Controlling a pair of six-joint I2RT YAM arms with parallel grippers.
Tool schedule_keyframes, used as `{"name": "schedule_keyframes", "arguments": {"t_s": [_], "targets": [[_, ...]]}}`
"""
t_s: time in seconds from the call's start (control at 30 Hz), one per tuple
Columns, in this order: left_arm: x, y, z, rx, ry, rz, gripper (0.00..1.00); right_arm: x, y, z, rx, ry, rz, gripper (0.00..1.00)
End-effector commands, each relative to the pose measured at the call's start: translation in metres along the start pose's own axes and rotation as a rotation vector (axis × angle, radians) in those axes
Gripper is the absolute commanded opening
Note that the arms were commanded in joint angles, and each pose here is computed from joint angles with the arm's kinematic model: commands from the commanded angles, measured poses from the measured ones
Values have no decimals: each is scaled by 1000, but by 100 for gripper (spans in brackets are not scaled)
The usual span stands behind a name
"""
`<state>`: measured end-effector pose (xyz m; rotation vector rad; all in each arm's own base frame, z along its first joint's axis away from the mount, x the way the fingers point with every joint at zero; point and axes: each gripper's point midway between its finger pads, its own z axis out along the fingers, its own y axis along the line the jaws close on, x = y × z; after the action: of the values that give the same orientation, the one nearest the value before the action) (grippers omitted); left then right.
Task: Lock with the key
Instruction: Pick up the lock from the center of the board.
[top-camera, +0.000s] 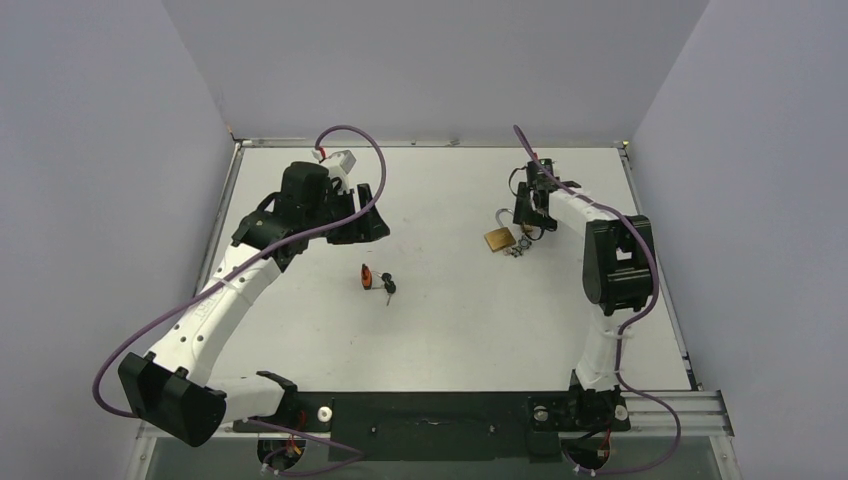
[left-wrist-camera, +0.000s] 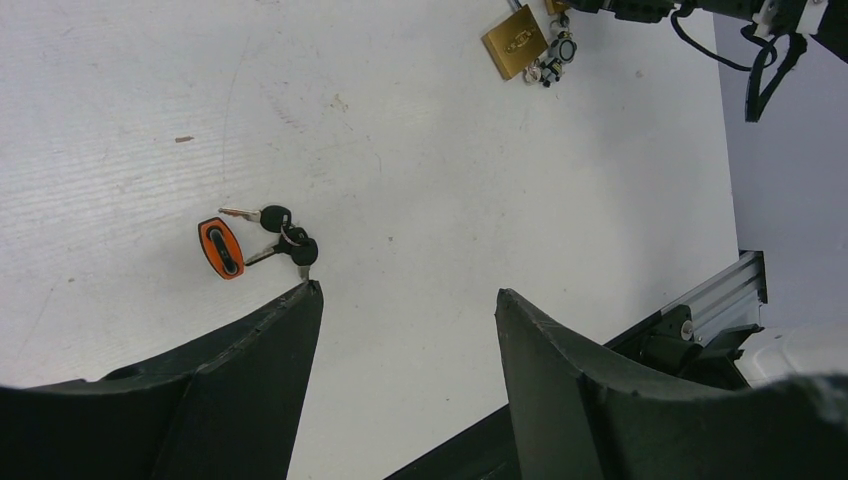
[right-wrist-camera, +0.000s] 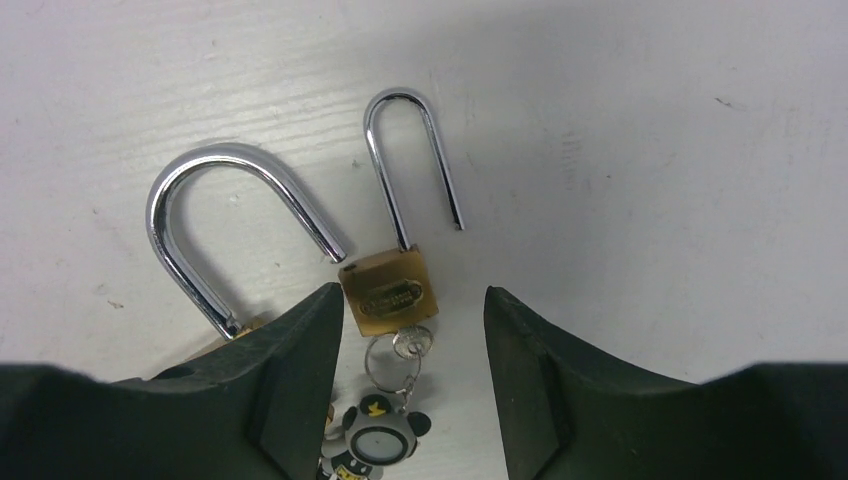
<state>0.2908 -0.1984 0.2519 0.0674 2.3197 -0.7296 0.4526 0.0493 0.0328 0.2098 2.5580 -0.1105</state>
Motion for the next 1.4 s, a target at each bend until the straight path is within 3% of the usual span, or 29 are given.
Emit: {"name": "schedule_keyframes", "arguments": {"t_s": [0.0,0.37,0.5,0.67,0.73,1.1,1.37], "targets": [[-26,-20,-16,68,-84,37,62,4,6,9,-60,76,-39,48],[-32,-24,-12,72,-74,42,62,5,12,13,-102,124,-38,40],[-34,-25,-10,76,-69,40,63,11,8,12,-80,146,-32,29],[-34,-29,-6,95,-59,31,63,9,-5,3,-14,114,-8,5],[-32,-30,-4,101,-49,28,63,3,-7,-6,-9,80,9,0],[-36,-32,6,112,-46,16,63,-36,-6,-95,-37,-157,77,0],[-56,-55,1,221,-128,65,62,-29,64,-175,-279,-243,-40,0]]}}
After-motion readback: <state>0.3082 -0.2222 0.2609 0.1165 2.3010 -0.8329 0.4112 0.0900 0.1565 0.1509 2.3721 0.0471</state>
